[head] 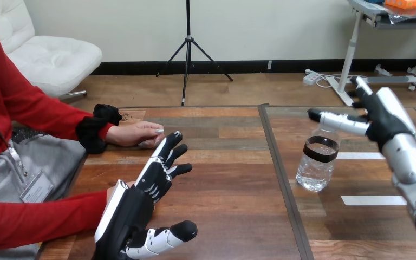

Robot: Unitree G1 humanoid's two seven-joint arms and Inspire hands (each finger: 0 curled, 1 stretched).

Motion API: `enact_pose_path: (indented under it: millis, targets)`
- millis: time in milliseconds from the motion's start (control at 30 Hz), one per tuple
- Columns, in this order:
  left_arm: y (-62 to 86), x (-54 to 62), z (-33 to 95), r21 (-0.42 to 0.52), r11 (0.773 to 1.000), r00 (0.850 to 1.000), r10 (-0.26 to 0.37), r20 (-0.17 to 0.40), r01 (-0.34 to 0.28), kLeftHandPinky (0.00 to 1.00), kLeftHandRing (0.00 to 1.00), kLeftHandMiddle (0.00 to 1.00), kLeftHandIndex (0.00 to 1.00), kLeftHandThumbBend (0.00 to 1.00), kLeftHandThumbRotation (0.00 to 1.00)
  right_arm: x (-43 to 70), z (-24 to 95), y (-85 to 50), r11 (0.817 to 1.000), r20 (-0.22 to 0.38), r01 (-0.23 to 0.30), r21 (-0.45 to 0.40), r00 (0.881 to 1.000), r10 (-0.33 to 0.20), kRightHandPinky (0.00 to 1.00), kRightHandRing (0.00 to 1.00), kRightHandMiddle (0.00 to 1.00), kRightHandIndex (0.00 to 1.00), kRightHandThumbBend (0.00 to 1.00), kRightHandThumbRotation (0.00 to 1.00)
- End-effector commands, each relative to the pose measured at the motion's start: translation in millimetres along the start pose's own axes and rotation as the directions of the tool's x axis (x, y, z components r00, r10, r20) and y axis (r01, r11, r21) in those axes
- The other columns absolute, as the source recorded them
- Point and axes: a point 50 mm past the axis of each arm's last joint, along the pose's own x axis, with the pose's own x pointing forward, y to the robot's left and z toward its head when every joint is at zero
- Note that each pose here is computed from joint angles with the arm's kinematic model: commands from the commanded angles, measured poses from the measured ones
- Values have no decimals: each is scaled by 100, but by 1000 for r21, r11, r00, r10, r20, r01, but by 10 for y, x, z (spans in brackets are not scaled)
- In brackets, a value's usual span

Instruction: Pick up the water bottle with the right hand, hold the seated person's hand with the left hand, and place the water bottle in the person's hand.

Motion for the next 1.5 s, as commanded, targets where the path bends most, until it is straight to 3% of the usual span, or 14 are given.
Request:
enact_pose_path:
  millis: [0,300,633,833,1467]
  targets:
    - [52,196,80,30,999,997,-18,81,16,85,95,98,96,100,62,19,111,88,998,45,24,61,999,-26,81,89,92,98,100,58]
    - [66,182,85,36,999,997,-13,79,10,84,94,98,95,100,62,-8,78,194,992,34,29,122,999,-34,80,87,92,98,100,57]
    - [88,165,98,43,999,997,-12,78,8,83,94,98,95,100,63,-38,40,295,972,13,41,230,999,-45,80,87,92,97,100,55]
    - [103,159,106,47,999,996,1,85,-5,83,94,97,95,100,62,-59,33,382,968,9,42,249,999,-46,75,83,91,97,100,56]
    - [155,125,118,59,998,997,-4,77,-1,82,93,96,94,100,64,-105,31,609,946,-8,10,325,1000,-7,89,93,93,98,100,52]
